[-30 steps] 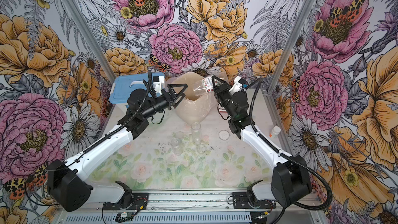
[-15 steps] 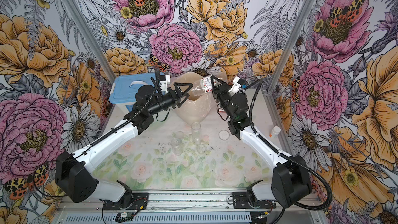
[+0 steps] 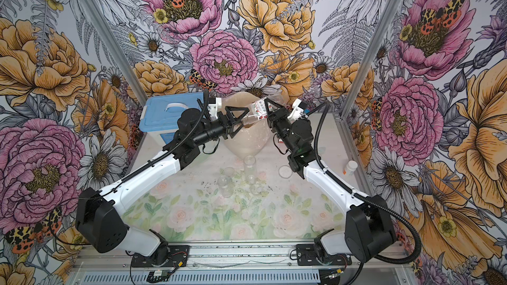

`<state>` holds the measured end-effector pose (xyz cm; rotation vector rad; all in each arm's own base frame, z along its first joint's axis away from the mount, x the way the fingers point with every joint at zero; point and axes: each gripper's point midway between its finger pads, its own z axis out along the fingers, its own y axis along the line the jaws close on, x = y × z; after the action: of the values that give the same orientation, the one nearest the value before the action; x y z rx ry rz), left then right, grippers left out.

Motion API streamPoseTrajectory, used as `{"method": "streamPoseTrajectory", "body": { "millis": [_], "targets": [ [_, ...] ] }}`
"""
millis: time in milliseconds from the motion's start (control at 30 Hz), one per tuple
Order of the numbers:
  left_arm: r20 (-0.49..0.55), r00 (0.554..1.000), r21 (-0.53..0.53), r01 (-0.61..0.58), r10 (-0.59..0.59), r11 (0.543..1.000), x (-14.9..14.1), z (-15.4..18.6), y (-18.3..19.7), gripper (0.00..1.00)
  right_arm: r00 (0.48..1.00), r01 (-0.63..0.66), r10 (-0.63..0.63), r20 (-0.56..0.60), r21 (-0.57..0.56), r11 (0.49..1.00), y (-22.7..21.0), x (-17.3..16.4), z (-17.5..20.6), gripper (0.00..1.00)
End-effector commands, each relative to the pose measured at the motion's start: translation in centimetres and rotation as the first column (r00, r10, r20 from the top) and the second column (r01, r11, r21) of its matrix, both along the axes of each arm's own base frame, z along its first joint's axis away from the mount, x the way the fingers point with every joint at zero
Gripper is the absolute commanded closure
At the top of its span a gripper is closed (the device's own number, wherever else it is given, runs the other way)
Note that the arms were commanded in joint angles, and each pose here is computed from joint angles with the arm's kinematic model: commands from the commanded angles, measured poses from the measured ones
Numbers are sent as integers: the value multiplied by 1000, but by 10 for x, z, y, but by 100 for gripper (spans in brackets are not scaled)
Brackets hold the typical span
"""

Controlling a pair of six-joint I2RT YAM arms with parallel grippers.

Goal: Empty the moldy dried flower tea in the jars
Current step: Place the jar at the center of the board.

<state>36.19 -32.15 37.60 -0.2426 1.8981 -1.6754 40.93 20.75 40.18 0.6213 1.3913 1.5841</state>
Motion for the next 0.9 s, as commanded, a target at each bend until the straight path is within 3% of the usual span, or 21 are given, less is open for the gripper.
{"method": "streamPoseTrajectory", "body": {
  "millis": [0, 333, 533, 667, 733, 867],
  "targets": [
    [41, 998, -23, 43, -42, 999, -6, 17, -8, 16, 999, -14, 13, 37, 19, 1000, 4, -2, 8, 81],
    [37, 998, -19, 44, -43, 999, -7, 14, -10, 42, 999, -15, 14, 33, 17, 1000, 7, -2, 6, 81],
    [41, 998, -12, 46, -45, 999, -8, 14, -10, 43, 999, -14, 13, 31, 17, 1000, 7, 0, 4, 81],
    [38, 998, -3, 46, -46, 999, -8, 11, -11, 50, 999, -14, 13, 30, 18, 1000, 8, -1, 3, 81],
    [41, 998, 3, 43, -43, 999, -7, 10, -11, 55, 1000, -14, 13, 29, 19, 1000, 8, -1, 2, 79],
    [46, 998, 21, 36, -37, 999, -8, 10, -9, 64, 1000, -11, 11, 29, 22, 1000, 7, -2, 1, 65]
  ]
}}
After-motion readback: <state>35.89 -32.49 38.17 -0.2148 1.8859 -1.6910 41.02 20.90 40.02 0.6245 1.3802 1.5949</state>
